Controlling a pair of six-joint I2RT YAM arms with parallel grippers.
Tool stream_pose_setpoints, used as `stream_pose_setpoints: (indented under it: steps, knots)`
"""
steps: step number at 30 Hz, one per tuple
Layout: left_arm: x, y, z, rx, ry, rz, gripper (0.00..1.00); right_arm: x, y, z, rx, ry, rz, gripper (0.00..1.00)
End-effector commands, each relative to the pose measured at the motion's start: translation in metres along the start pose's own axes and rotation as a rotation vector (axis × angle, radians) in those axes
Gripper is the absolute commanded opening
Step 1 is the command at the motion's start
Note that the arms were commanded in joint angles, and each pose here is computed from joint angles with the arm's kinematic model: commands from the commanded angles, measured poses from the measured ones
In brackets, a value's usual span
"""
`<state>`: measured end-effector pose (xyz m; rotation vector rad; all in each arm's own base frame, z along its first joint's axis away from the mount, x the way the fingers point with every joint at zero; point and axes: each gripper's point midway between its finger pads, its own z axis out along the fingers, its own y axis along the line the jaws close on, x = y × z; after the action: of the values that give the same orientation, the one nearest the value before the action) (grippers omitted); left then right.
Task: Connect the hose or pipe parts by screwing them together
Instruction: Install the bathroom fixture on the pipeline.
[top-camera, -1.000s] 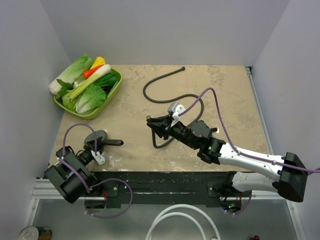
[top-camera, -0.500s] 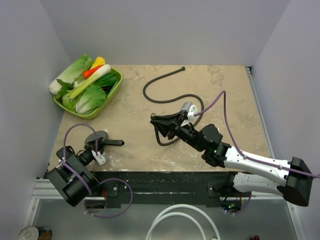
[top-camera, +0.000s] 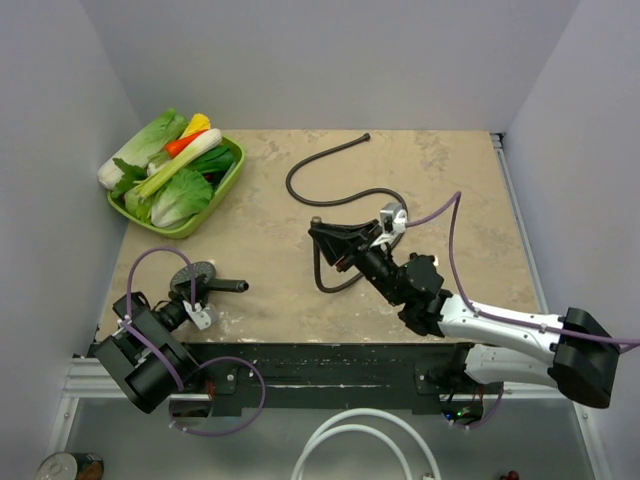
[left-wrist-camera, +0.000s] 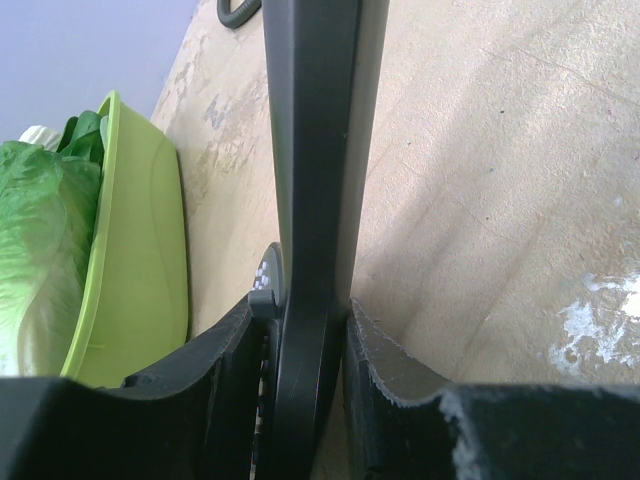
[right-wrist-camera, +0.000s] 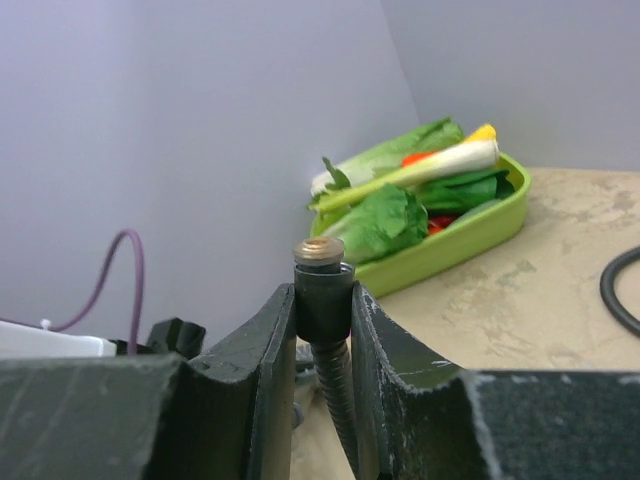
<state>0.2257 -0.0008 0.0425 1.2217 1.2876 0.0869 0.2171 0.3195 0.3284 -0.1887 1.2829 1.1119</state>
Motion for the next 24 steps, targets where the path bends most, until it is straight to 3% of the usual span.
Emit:
stream_pose_setpoints:
  steps: [1, 2, 4, 7, 10, 14, 16, 17, 18, 19, 20, 24]
  knots:
    - [-0.019, 0.021, 0.002, -0.021, -0.048, 0.598, 0.0, -0.016, -0.018, 0.02, 0.171, 0.003, -0.072, 0.16]
    - [-0.02, 0.021, 0.002, -0.022, -0.05, 0.592, 0.0, -0.021, -0.019, 0.023, 0.189, 0.009, -0.115, 0.15]
    - [-0.02, 0.02, 0.002, -0.019, -0.049, 0.589, 0.0, -0.017, 0.003, 0.028, 0.063, 0.018, -0.154, 0.17]
    - [-0.02, 0.02, 0.002, -0.023, -0.053, 0.588, 0.0, -0.014, -0.005, 0.033, 0.186, 0.083, -0.249, 0.16]
    - [-0.019, 0.02, 0.003, -0.021, -0.054, 0.585, 0.0, -0.008, 0.019, 0.033, 0.017, 0.051, -0.27, 0.21]
    - [-0.019, 0.021, 0.003, -0.023, -0.054, 0.59, 0.0, 0.021, -0.005, 0.033, 0.121, 0.161, -0.359, 0.21]
    - [-0.02, 0.02, 0.002, -0.023, -0.054, 0.59, 0.0, 0.047, 0.024, 0.045, -0.073, 0.216, -0.386, 0.26]
    - [-0.02, 0.022, 0.002, -0.023, -0.054, 0.593, 0.0, 0.063, 0.022, 0.048, -0.076, 0.286, -0.405, 0.25]
    - [-0.019, 0.023, 0.002, -0.024, -0.053, 0.596, 0.0, 0.079, -0.007, 0.043, 0.058, 0.38, -0.45, 0.22]
    - [-0.02, 0.023, 0.002, -0.025, -0.054, 0.596, 0.0, 0.087, -0.015, 0.039, 0.087, 0.407, -0.456, 0.22]
    - [-0.02, 0.024, 0.002, -0.023, -0.054, 0.593, 0.0, 0.082, -0.015, 0.04, 0.079, 0.362, -0.457, 0.22]
    - [-0.017, 0.026, 0.002, -0.015, -0.042, 0.611, 0.0, 0.114, 0.004, 0.02, -0.094, 0.479, -0.433, 0.24]
